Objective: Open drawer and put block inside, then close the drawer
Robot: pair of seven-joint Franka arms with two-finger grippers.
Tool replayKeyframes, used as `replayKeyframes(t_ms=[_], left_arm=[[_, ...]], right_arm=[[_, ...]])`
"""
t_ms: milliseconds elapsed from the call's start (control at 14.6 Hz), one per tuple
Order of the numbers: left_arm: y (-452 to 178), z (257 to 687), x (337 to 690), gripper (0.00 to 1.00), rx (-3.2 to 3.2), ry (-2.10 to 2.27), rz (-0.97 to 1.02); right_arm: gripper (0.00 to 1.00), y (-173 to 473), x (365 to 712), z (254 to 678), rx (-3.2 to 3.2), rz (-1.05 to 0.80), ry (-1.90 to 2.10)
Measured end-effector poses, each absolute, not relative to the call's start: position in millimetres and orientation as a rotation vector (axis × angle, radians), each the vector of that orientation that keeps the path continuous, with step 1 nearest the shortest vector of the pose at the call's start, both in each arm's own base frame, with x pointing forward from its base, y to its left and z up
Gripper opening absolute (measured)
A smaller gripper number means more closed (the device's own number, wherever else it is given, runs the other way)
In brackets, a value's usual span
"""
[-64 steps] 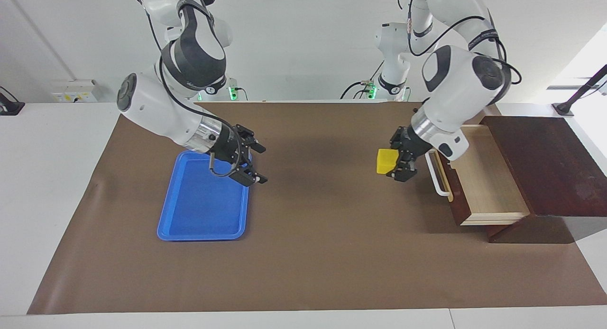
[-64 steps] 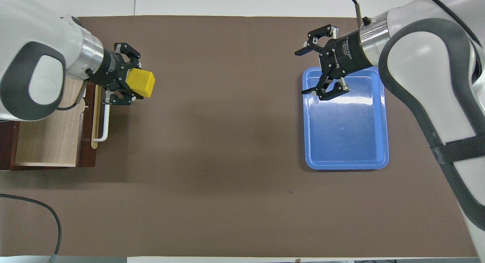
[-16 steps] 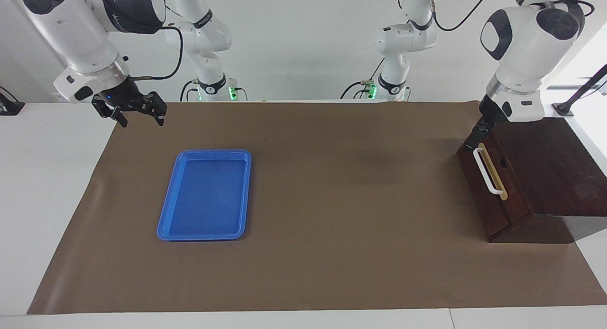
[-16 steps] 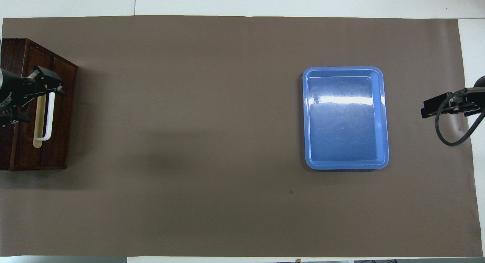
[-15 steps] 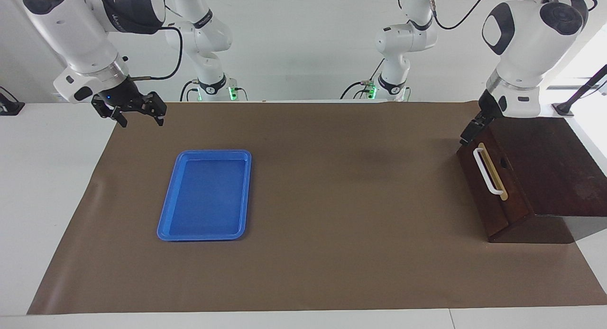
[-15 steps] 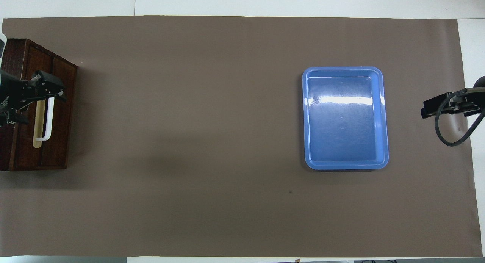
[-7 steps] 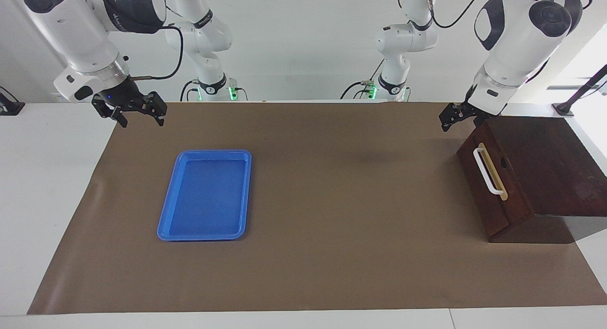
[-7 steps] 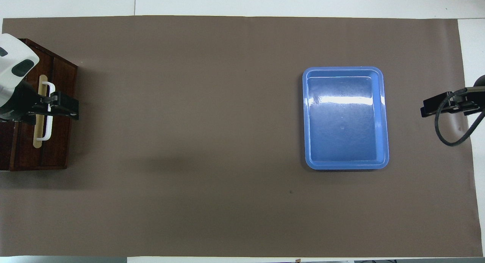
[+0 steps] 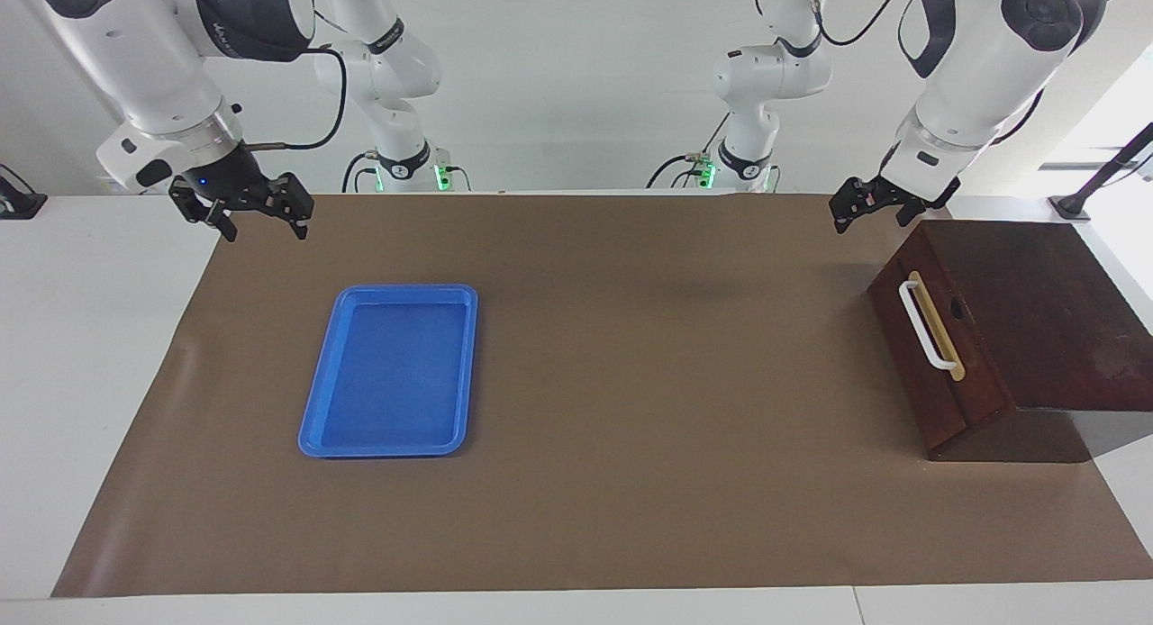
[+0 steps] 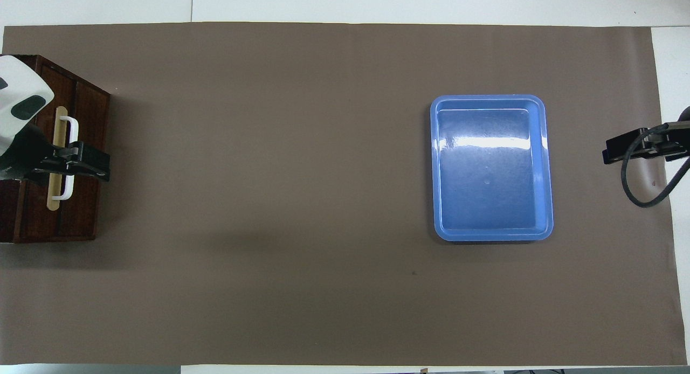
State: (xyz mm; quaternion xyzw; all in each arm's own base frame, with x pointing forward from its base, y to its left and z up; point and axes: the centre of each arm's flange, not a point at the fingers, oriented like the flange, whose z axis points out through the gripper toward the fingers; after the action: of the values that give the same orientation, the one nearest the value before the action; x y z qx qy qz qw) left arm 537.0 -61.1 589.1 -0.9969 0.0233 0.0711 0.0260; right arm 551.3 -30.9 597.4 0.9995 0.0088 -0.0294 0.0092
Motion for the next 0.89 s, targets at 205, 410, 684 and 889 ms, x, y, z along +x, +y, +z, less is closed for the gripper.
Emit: replayKeyframes(t_ms=[205, 410, 684, 889], left_arm=[[-60.8, 589.2, 537.2, 1.00, -3.082, 0.104, 0.218], [-61.4, 589.4, 537.3, 1.00, -3.082, 0.107, 0.216], [-64.1, 592.3, 541.4, 1.00, -3.136, 0.099, 0.166], [-64.2, 593.7, 542.9, 1.00, -3.147, 0.097, 0.145]], right_arm=[[1.00, -29.9, 551.6, 598.2, 3.120, -0.087, 0.031], [1.00, -29.9, 551.6, 598.5, 3.120, -0.086, 0.031], [1.00, -30.0, 551.7, 598.5, 3.120, -0.085, 0.031], [1.00, -30.0, 551.7, 598.5, 3.120, -0.085, 0.031]])
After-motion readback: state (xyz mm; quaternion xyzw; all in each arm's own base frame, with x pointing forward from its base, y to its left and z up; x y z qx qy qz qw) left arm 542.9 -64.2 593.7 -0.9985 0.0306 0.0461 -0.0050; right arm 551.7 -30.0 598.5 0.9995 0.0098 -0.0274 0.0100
